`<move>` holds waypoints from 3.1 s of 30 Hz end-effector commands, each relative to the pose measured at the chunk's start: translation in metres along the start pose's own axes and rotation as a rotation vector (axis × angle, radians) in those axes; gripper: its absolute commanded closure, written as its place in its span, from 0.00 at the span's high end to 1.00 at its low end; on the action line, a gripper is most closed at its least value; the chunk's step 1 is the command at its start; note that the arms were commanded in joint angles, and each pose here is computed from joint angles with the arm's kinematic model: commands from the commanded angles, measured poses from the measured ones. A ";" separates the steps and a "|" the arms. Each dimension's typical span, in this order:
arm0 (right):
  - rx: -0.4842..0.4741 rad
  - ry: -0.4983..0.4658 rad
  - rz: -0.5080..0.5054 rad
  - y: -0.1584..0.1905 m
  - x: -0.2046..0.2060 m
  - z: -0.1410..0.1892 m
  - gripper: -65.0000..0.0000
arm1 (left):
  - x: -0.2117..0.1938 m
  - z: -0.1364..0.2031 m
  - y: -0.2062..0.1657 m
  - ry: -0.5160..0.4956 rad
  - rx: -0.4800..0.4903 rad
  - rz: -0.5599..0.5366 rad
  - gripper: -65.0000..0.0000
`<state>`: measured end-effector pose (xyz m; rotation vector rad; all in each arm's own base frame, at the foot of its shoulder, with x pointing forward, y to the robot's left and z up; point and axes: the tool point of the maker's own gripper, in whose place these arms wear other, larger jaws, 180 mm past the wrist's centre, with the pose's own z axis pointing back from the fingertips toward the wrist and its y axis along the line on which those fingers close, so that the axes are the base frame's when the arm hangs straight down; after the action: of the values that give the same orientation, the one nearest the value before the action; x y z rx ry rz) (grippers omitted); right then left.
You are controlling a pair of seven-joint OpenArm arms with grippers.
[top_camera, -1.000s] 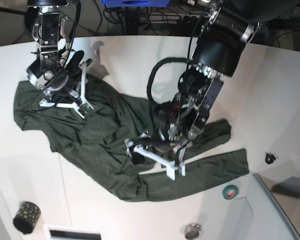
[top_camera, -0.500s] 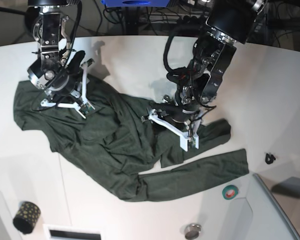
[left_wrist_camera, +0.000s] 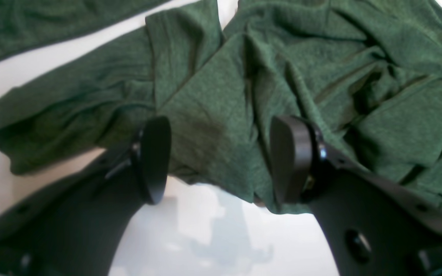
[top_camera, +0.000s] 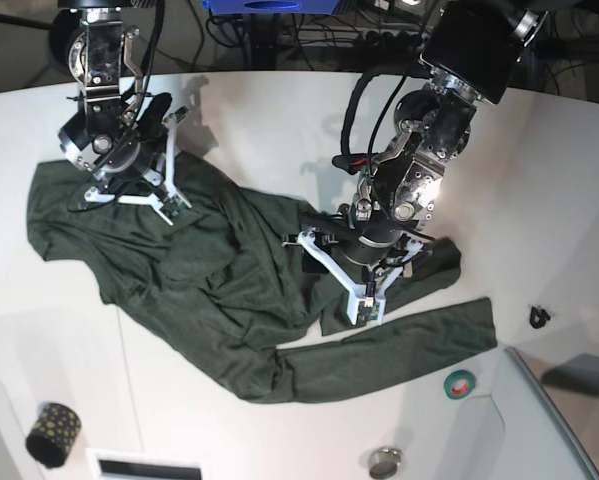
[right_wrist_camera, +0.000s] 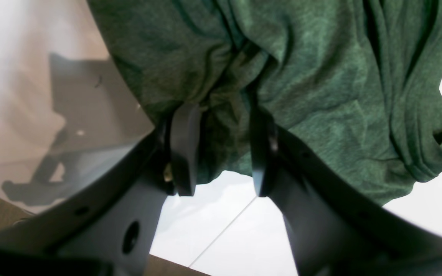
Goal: Layout the t-shirt on the table in an organized manner, then fold the t-shirt properly
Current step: 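Lower the left gripper onto the shirt middle and grasp a fold, then pull the shirt with both grippers apart to stretch it flat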
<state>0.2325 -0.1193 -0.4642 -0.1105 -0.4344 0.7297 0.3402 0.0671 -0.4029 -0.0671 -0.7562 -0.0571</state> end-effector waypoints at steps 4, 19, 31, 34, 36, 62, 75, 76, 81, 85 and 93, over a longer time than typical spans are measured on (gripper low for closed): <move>-0.018 -0.033 -0.005 -0.007 0.010 0.003 0.32 | 0.009 -0.008 0.004 -0.008 0.005 -0.022 0.57; -0.021 -0.039 -0.004 -0.009 0.013 0.003 0.32 | -0.012 -0.021 0.012 0.059 0.014 -0.063 0.57; -0.020 -0.038 -0.004 -0.008 0.012 0.003 0.32 | -0.022 -0.031 0.021 0.098 0.042 -0.064 0.56; -0.020 -0.038 -0.004 -0.008 0.012 0.003 0.32 | -0.023 -0.031 0.021 0.101 0.042 -0.063 0.56; -0.020 -0.038 -0.004 -0.008 0.012 0.003 0.32 | -0.025 -0.032 0.022 0.106 0.045 -0.063 0.50; -0.023 -0.035 -0.009 -0.009 0.011 0.004 0.32 | -0.066 0.064 0.059 0.102 0.015 -0.216 0.00; -0.049 -0.012 -0.045 -0.023 -0.003 0.004 0.32 | -0.126 0.115 0.133 0.183 0.112 -0.527 0.00; -0.057 -0.006 -0.061 -0.027 -0.007 0.004 0.32 | -0.127 0.117 0.138 0.178 0.133 -0.575 0.00; -0.088 0.016 -0.114 -0.045 -0.018 0.004 0.32 | -0.130 0.127 0.151 0.150 0.213 -0.764 0.00; -0.093 0.034 -0.152 -0.051 -0.029 0.001 0.32 | -0.134 0.131 0.155 0.149 0.235 -0.826 0.00; -0.075 0.116 -0.322 -0.067 -0.057 -0.027 0.32 | -0.153 0.126 0.179 0.220 0.284 -0.846 0.00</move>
<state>0.2539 -0.1910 -0.4921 -0.0981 -0.3943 0.3866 0.1513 0.2568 -0.4310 0.5041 -0.4977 -0.7385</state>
